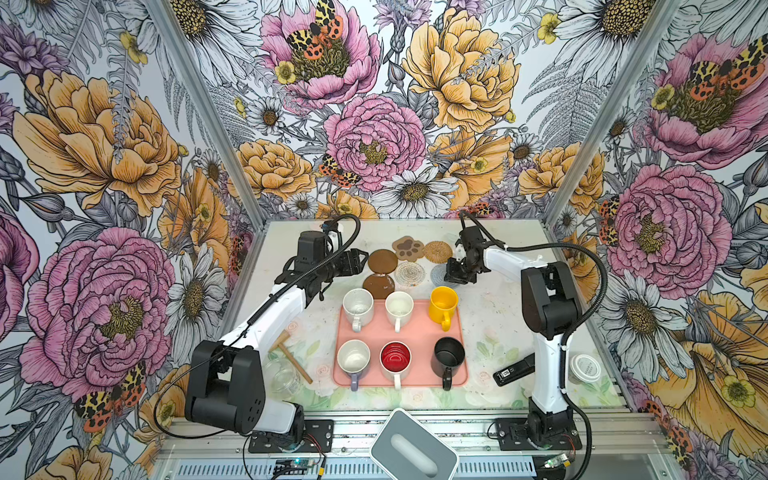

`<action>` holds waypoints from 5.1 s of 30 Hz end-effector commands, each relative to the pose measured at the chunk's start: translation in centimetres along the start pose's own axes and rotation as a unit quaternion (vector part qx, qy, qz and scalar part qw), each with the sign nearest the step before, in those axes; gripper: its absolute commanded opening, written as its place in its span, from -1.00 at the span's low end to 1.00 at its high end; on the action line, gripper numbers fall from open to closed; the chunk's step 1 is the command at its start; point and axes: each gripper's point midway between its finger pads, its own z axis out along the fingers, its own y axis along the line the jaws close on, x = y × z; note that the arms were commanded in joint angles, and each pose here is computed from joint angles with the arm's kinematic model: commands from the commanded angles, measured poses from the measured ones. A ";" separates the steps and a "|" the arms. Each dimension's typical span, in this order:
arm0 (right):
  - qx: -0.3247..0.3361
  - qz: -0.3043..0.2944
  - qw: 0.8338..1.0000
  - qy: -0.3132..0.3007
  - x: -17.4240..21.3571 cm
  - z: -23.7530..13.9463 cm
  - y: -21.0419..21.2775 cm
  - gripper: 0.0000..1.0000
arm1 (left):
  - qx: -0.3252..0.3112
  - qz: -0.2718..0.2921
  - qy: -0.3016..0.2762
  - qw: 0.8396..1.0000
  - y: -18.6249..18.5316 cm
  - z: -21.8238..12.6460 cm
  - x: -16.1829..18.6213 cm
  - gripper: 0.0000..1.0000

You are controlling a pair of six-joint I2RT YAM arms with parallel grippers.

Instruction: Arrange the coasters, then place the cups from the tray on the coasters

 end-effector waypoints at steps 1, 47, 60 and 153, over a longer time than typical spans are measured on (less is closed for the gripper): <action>0.072 0.022 0.997 0.028 1.6 -0.4 -4.6 -0.57 | -0.004 0.005 -0.016 1.000 -0.6 -0.8 -0.9 0.49; 0.131 0.120 0.984 -0.020 -5.0 -2.2 -13.1 -0.55 | -0.028 0.026 -0.035 0.999 -0.6 -3.0 -1.5 0.52; 0.106 0.109 0.987 -0.059 -7.5 -4.8 -11.5 -0.49 | -0.026 0.029 -0.042 0.998 -0.9 -3.5 -1.8 0.52; 0.065 0.059 0.988 -0.125 -4.9 -13.2 -2.6 -0.05 | -0.314 0.104 0.355 0.875 13.2 13.6 11.7 0.98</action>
